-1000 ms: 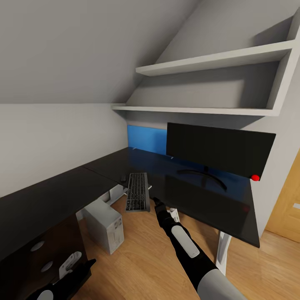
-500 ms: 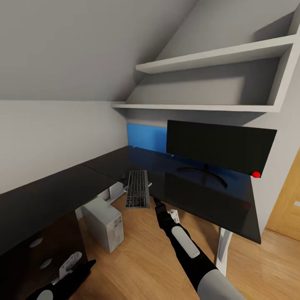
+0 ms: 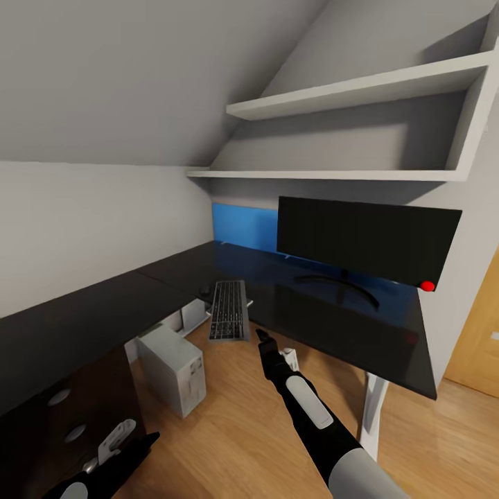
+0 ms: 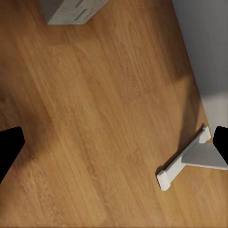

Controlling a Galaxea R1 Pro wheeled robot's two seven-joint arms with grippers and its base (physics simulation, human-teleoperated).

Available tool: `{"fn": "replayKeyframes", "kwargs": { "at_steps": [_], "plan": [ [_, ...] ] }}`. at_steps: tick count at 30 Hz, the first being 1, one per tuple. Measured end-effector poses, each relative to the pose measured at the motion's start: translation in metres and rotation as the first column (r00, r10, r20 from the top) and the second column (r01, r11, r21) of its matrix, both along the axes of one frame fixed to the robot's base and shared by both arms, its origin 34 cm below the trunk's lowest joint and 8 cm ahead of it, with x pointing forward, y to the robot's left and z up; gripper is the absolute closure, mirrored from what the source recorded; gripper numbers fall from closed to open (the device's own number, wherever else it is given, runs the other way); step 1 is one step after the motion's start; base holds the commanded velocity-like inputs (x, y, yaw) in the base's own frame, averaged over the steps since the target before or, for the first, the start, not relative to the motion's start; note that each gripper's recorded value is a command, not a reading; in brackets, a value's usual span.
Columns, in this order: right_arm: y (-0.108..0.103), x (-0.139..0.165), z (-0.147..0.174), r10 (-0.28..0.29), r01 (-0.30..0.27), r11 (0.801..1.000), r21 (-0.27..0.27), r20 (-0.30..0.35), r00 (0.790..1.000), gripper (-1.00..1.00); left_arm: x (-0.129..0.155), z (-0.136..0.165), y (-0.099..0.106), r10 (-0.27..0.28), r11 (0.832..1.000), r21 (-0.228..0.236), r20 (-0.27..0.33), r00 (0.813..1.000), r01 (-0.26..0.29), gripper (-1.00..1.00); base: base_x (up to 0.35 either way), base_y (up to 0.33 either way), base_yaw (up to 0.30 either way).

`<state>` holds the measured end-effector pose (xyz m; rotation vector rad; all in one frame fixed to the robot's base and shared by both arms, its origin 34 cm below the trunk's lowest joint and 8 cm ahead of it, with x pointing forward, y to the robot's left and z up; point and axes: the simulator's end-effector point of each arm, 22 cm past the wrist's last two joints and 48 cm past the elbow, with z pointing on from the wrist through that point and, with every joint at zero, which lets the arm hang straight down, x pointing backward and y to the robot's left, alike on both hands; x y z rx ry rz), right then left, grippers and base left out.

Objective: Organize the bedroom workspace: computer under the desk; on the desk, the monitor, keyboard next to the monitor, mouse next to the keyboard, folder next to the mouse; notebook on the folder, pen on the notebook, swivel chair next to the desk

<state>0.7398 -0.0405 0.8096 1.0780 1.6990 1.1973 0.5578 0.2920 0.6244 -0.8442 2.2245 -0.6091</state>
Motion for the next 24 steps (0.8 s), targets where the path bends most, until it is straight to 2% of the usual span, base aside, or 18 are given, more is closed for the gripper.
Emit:
{"fn": "replayKeyframes", "kwargs": {
  "at_steps": [9,24],
  "plan": [
    [-0.010,0.001,-0.008,-0.047,0.047,0.999,-0.003,0.018,0.999,-1.00,0.000,-0.012,0.000,0.000,1.000,0.000,0.013,1.000,0.000,-1.00,0.000,0.000,0.119],
    [-0.013,-0.004,-0.023,-0.060,0.061,0.998,-0.003,0.043,0.997,-1.00,-0.001,-0.031,0.000,0.000,1.000,0.000,0.036,0.999,0.000,-1.00,0.000,0.000,0.157]
  ]
}}
